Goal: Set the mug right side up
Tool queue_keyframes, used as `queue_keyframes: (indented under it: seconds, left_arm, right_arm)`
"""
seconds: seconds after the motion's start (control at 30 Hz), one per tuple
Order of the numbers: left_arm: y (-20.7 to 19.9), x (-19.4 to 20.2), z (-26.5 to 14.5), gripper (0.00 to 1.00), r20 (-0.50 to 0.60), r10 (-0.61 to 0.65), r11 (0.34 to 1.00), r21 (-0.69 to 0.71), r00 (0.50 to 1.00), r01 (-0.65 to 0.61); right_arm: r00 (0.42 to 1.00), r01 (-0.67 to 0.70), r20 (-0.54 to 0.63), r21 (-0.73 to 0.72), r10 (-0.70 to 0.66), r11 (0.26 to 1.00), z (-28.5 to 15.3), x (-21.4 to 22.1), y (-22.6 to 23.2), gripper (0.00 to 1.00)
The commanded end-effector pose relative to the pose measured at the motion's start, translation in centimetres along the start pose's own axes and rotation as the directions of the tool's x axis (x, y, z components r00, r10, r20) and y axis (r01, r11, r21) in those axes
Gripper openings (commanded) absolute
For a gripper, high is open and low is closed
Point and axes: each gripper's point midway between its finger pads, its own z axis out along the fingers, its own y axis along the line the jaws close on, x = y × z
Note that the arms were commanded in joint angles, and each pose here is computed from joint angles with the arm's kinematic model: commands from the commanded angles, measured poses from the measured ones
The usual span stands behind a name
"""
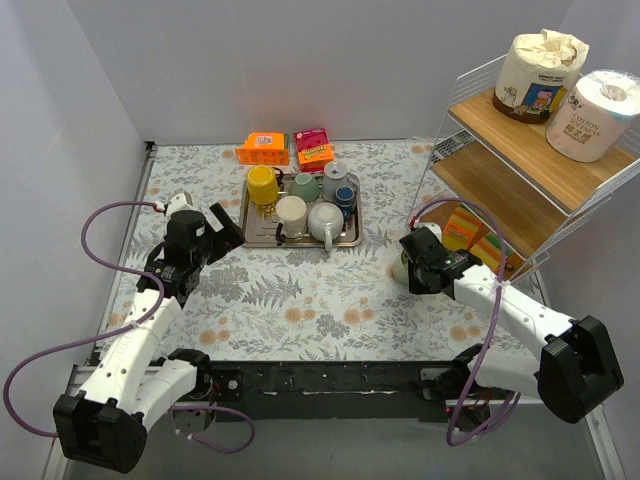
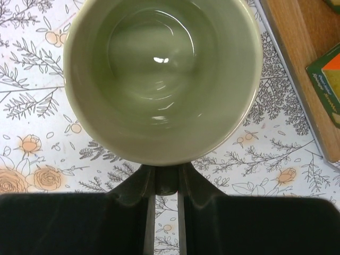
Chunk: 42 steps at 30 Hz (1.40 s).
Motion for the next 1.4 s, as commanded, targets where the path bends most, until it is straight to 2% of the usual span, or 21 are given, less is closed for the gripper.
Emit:
queue_keyframes:
  seconds: [0.0, 0.13, 0.23, 0.27, 0.3, 0.4, 0.47, 0.5, 0.57, 0.7, 0.8, 0.97, 1.03, 1.1, 1.13, 1.2, 1.37]
  left_arm:
    - [0.7, -0.2, 0.3, 0.98, -0.014, 0.059, 0.997, -0.051, 0.998, -0.059]
    - [0.0, 0.6, 0.5, 0.98, -0.078, 0.119, 0.993, -0.006, 0.99, -0.12]
    - [-1.1, 1.7, 0.9, 0.98, -0.139, 0.118, 0.993, 0.047, 0.983, -0.112]
    - [-1.4, 1.9, 1.0, 0.98, -0.15, 0.125, 0.991, 0.068, 0.981, -0.116]
    - [-1.7, 2.1, 1.1, 0.98, -0.161, 0.116, 0.991, 0.08, 0.98, -0.104]
    - [-2.1, 2.9, 1.4, 0.98, -0.188, 0.092, 0.992, 0.102, 0.978, -0.073]
    - [-2.7, 3.2, 1.3, 0.98, -0.192, 0.094, 0.987, 0.145, 0.977, -0.067]
    - [-2.9, 3.4, 1.3, 0.98, -0.19, 0.102, 0.984, 0.165, 0.976, -0.071]
    - [-3.7, 3.7, 1.1, 0.98, -0.19, 0.132, 0.969, 0.232, 0.973, -0.086]
    - [-4.5, 3.7, 1.3, 0.98, -0.189, 0.179, 0.951, 0.284, 0.966, -0.12]
    - [-5.4, 3.8, 1.5, 0.98, -0.193, 0.206, 0.934, 0.33, 0.959, -0.135]
    - [-7.0, 4.0, 2.3, 0.98, -0.139, 0.261, 0.88, 0.441, 0.955, -0.177]
    - [-7.4, 4.3, 3.3, 0.98, -0.128, 0.279, 0.863, 0.468, 0.952, -0.19]
    - [-8.1, 3.9, 4.2, 0.98, -0.11, 0.3, 0.848, 0.485, 0.948, -0.212]
    - [-8.0, 4.6, 5.0, 0.98, -0.136, 0.313, 0.845, 0.491, 0.94, -0.211]
    - [-8.5, 4.6, 5.8, 0.98, -0.111, 0.346, 0.826, 0.507, 0.932, -0.246]
    - [-8.0, 5.4, 8.2, 0.98, -0.121, 0.393, 0.829, 0.475, 0.911, -0.295]
  right_arm:
    - [0.997, -0.007, 0.082, 0.017, 0.005, 1.0, 0.1, -3.5, 0.6, 0.01]
    - [0.998, -0.005, 0.061, 0.025, 0.004, 1.0, 0.5, -3.4, 0.8, 0.01]
    - [0.999, 0.009, 0.048, 0.014, -0.01, 1.0, 0.6, -3.4, 1.1, 0.04]
    - [0.999, 0.013, 0.044, 0.006, -0.013, 1.0, 0.5, -3.4, 1.2, 0.11]
    - [0.999, 0.019, 0.04, 0.007, -0.019, 1.0, 0.6, -3.4, 1.2, 0.29]
    - [0.999, 0.04, 0.017, 0.014, -0.04, 0.999, 0.7, -3.2, 1.2, 0.49]
    - [0.999, 0.048, 0.011, 0.012, -0.048, 0.999, 0.5, -3.3, 1.2, 0.56]
    - [0.999, 0.046, 0.014, 0.009, -0.047, 0.999, 0.4, -3.3, 1.3, 0.63]
    - [0.999, 0.045, 0.029, -0.023, -0.044, 0.999, -0.1, -3.7, 1.7, 0.69]
    - [0.993, 0.028, 0.115, -0.1, -0.016, 0.995, -2.4, -5.9, 2.7, 0.84]
    - [0.981, 0.027, 0.195, -0.184, 0.01, 0.983, -4.8, -8.4, 4.0, 0.88]
    - [0.955, 0.033, 0.29, -0.301, 0.059, 0.953, -9.0, -11.8, 5.7, 0.88]
    - [0.917, 0.084, 0.392, -0.378, 0.078, 0.922, -11.4, -13.7, 6.7, 0.86]
    - [0.842, 0.178, 0.526, -0.479, 0.118, 0.86, -15.0, -15.7, 8.1, 0.86]
    - [0.824, 0.224, 0.557, -0.489, 0.104, 0.843, -15.3, -15.6, 8.5, 0.86]
    - [0.783, 0.309, 0.611, -0.547, 0.119, 0.778, -17.6, -16.0, 9.7, 0.86]
    - [0.807, 0.349, 0.583, -0.6, 0.094, 0.72, -18.4, -15.8, 11.3, 0.84]
